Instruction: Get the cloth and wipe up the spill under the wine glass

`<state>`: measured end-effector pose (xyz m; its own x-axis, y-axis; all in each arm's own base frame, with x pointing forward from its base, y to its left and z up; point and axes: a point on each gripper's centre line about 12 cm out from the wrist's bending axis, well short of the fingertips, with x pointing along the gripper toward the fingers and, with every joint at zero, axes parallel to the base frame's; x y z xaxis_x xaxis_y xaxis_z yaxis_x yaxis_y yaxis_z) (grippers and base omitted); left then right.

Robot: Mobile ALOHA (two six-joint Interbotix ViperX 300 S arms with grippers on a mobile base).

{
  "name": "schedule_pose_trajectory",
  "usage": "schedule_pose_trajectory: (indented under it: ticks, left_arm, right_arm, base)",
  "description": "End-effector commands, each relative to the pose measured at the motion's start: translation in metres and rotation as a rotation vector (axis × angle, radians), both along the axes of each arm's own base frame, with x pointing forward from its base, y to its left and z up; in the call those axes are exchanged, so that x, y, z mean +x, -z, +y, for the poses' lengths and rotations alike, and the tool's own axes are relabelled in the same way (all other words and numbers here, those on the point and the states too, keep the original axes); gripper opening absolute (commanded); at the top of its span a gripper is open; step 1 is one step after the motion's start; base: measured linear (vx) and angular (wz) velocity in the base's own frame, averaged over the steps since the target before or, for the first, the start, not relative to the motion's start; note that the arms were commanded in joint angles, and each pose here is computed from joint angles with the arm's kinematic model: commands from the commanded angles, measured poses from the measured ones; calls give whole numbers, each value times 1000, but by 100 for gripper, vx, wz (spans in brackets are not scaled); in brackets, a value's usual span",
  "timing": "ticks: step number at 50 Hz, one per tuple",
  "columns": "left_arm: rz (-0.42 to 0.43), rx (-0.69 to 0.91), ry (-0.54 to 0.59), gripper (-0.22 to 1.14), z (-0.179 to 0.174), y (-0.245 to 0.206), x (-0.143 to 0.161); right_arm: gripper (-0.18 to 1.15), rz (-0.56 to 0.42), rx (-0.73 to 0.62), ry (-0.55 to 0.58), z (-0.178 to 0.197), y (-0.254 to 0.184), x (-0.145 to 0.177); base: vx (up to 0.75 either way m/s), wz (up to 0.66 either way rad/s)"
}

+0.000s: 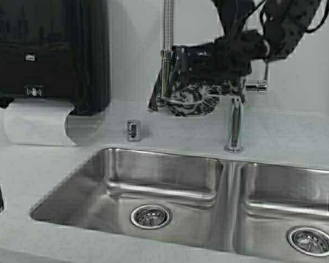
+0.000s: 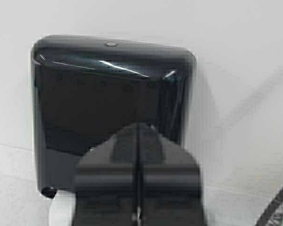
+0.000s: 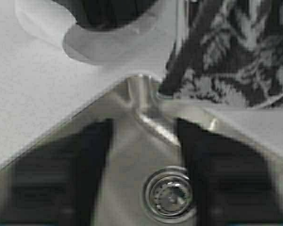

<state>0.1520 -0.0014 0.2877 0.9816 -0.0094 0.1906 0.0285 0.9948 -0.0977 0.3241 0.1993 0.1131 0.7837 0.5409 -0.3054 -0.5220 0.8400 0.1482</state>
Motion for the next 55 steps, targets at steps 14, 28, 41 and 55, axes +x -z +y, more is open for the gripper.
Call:
schedule_pose_trajectory:
  ticks: [14,28,41,55]
  left_arm:
    - [-6,1,0,2,0,-2,1]
    - [-6,1,-1,2,0,-2,0]
    - [-5,3,-1,2,0,-2,1]
    - [-2,3,-1,2,0,0,1]
  right_arm:
    - [98,-10,117,19,10,10,15]
    - [98,9,129,63,17,27,34]
    - [98,25,153,132,12,32,42]
    - [43,21,153,130,13,31,42]
  base:
    - [11,2]
    - [8,1]
    - [5,1]
    - [1,0]
